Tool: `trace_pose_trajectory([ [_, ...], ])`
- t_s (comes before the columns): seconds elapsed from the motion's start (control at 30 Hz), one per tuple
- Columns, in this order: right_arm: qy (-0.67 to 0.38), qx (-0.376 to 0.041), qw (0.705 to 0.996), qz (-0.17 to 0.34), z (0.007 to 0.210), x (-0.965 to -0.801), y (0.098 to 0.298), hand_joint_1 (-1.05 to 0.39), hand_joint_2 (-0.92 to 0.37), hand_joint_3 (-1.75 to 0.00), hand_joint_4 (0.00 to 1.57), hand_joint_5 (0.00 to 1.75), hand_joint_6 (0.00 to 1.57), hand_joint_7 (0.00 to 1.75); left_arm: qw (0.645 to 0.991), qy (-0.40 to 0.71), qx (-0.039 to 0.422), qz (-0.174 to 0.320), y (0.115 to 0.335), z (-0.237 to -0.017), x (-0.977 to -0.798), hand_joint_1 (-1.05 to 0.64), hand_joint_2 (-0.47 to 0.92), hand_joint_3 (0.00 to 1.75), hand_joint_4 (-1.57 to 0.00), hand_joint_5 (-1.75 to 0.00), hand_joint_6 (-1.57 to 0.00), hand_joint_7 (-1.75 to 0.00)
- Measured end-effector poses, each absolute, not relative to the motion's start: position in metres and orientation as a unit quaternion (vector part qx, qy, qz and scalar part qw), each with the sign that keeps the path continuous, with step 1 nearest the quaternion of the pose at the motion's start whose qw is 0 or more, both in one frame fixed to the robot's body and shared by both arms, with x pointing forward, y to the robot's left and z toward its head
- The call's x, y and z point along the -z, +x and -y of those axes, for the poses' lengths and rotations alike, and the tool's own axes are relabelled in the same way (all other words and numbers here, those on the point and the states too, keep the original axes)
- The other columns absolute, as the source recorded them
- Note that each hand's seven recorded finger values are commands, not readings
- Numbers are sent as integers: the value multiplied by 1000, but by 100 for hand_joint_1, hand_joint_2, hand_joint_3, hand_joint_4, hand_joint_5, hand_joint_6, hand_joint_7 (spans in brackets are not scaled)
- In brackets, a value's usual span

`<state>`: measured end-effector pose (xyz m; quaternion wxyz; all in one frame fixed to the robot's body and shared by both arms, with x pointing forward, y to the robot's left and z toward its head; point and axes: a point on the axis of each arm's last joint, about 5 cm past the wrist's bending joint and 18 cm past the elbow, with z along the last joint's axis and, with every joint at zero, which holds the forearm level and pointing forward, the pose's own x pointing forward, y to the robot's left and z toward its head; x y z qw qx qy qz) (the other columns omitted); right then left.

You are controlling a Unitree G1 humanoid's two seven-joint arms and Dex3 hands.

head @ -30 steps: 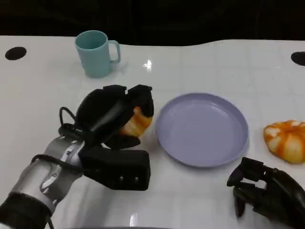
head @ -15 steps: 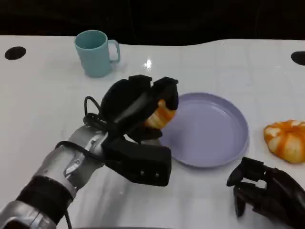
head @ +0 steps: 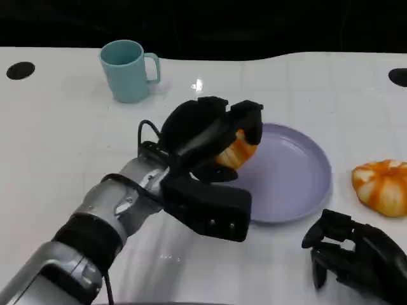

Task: Grasp the bread from the table and place it into the plate.

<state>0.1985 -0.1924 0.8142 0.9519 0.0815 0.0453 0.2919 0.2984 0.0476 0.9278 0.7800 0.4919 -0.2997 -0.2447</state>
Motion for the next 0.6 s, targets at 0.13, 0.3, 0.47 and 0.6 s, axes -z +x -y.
trace_pose_trajectory([
  [0.13,93,-295,950,-49,192,-813,200,-54,-92,-23,74,173,74,138,775,492,251,306,300,-39,-931,-32,75,74,-78,-175,-71,-128],
  [0.3,99,-297,948,-50,193,-812,201,-55,-91,-21,77,174,75,138,766,501,261,308,300,-27,-930,-32,72,75,-81,-175,-75,-117],
  [0.47,99,-297,948,-50,193,-812,201,-55,-92,-21,76,174,75,138,761,507,269,303,299,-17,-926,-33,72,74,-81,-175,-80,-102],
  [0.6,100,-297,948,-48,193,-812,201,-53,-92,-21,76,174,75,139,752,521,273,299,301,-11,-929,-36,75,61,-78,-175,-90,-71],
])
